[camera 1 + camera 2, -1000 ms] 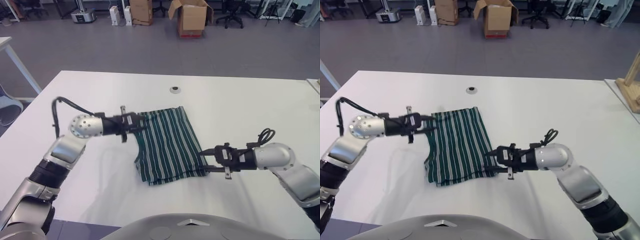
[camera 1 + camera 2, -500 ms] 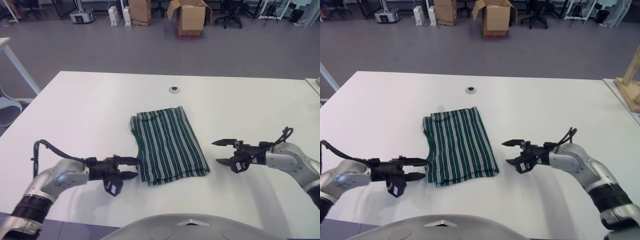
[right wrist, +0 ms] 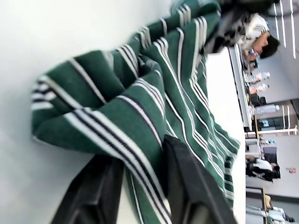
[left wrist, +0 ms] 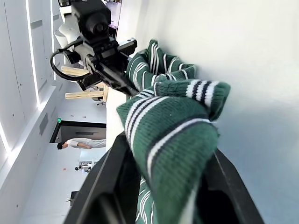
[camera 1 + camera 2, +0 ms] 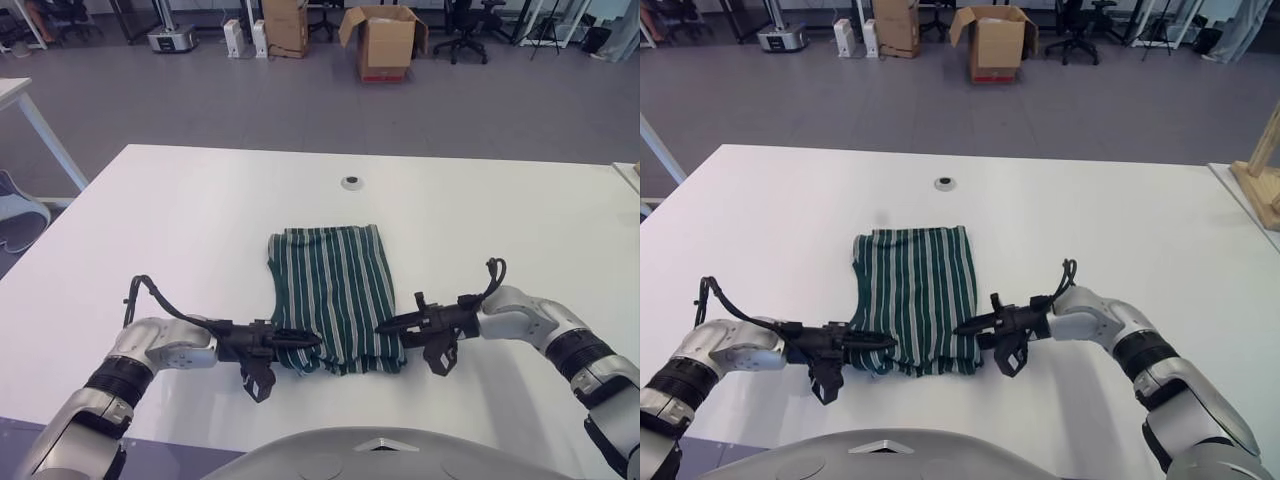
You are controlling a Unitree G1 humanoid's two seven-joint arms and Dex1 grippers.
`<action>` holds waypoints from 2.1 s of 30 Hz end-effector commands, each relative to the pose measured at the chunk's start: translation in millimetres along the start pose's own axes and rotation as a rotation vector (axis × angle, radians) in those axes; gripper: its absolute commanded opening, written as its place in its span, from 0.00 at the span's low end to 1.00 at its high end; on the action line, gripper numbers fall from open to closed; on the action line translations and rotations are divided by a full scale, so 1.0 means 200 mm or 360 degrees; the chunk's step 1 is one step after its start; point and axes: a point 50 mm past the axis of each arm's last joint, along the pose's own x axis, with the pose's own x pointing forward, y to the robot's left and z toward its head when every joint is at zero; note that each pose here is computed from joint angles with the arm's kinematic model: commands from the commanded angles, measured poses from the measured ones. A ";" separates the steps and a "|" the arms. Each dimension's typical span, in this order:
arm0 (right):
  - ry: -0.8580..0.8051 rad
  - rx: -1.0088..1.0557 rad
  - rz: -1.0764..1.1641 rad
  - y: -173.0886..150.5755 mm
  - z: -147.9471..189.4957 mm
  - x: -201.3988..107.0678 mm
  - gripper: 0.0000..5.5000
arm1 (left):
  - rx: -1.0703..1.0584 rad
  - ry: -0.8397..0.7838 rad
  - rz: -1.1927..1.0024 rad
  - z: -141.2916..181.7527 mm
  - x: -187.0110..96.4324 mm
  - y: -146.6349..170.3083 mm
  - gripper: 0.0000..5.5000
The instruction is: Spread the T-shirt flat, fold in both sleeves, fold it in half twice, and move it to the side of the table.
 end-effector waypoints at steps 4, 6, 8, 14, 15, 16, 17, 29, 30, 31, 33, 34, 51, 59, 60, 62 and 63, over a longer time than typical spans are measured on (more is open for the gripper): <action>0.0004 0.0416 -0.0028 0.07 0.12 -0.02 0.02 | -0.0779 -0.0172 -0.0620 0.31 0.04 -0.27 0.07; 0.0033 0.0709 -0.0017 0.11 0.20 -0.03 0.02 | -0.0973 -0.0170 -0.0646 0.35 0.01 -0.31 0.03; -0.0002 0.1024 0.0016 0.13 0.27 -0.04 0.02 | -0.1043 -0.0133 -0.0603 0.31 -0.05 -0.26 0.02; -0.0263 0.2005 0.0035 -0.13 0.28 -0.25 0.02 | -0.1531 -0.0062 -0.0364 0.04 -0.30 0.18 0.02; -0.0287 0.2116 -0.0023 -0.17 0.23 -0.29 0.02 | -0.1639 -0.0108 -0.0313 0.02 -0.29 0.26 0.02; -0.0300 0.2198 -0.0069 -0.20 0.20 -0.32 0.02 | -0.1726 -0.0153 -0.0270 0.00 -0.28 0.32 0.02; -0.0312 0.2254 -0.0095 -0.22 0.17 -0.34 0.02 | -0.1784 -0.0186 -0.0246 -0.01 -0.27 0.37 0.01; 0.0039 0.3108 -0.0720 -0.14 -0.38 -0.22 0.13 | -0.2379 0.0549 0.0329 -0.68 0.03 0.39 0.12; -0.0052 0.3166 -0.0828 -0.17 -0.40 -0.23 0.16 | -0.2409 0.0534 0.0351 -0.69 0.02 0.40 0.14; -0.0127 0.3206 -0.0937 -0.19 -0.41 -0.25 0.20 | -0.2389 0.0548 0.0399 -0.70 0.00 0.43 0.18; -0.0172 0.3226 -0.1139 -0.22 -0.44 -0.30 0.24 | -0.1806 0.0635 0.0775 -0.73 -0.06 0.61 0.18; -0.0184 0.3210 -0.1212 -0.23 -0.44 -0.31 0.24 | -0.1580 0.0591 0.0867 -0.71 -0.06 0.68 0.18; -0.0323 0.3059 -0.1283 -0.28 -0.37 -0.27 0.25 | -0.1235 0.1000 0.1121 -0.78 -0.10 0.76 0.34; -0.0321 0.3058 -0.1239 -0.27 -0.36 -0.25 0.25 | -0.1711 0.0600 0.0182 -0.67 0.21 0.38 0.34; -0.0323 0.3056 -0.1234 -0.28 -0.36 -0.24 0.25 | -0.1853 0.0851 0.0116 -0.69 0.15 0.26 0.34; -0.0332 0.3048 -0.1221 -0.29 -0.36 -0.24 0.25 | -0.2021 0.1325 0.0224 -0.73 -0.01 0.09 0.34; -0.0335 0.3045 -0.1219 -0.29 -0.36 -0.24 0.25 | -0.2083 0.1481 0.0378 -0.74 -0.09 0.04 0.34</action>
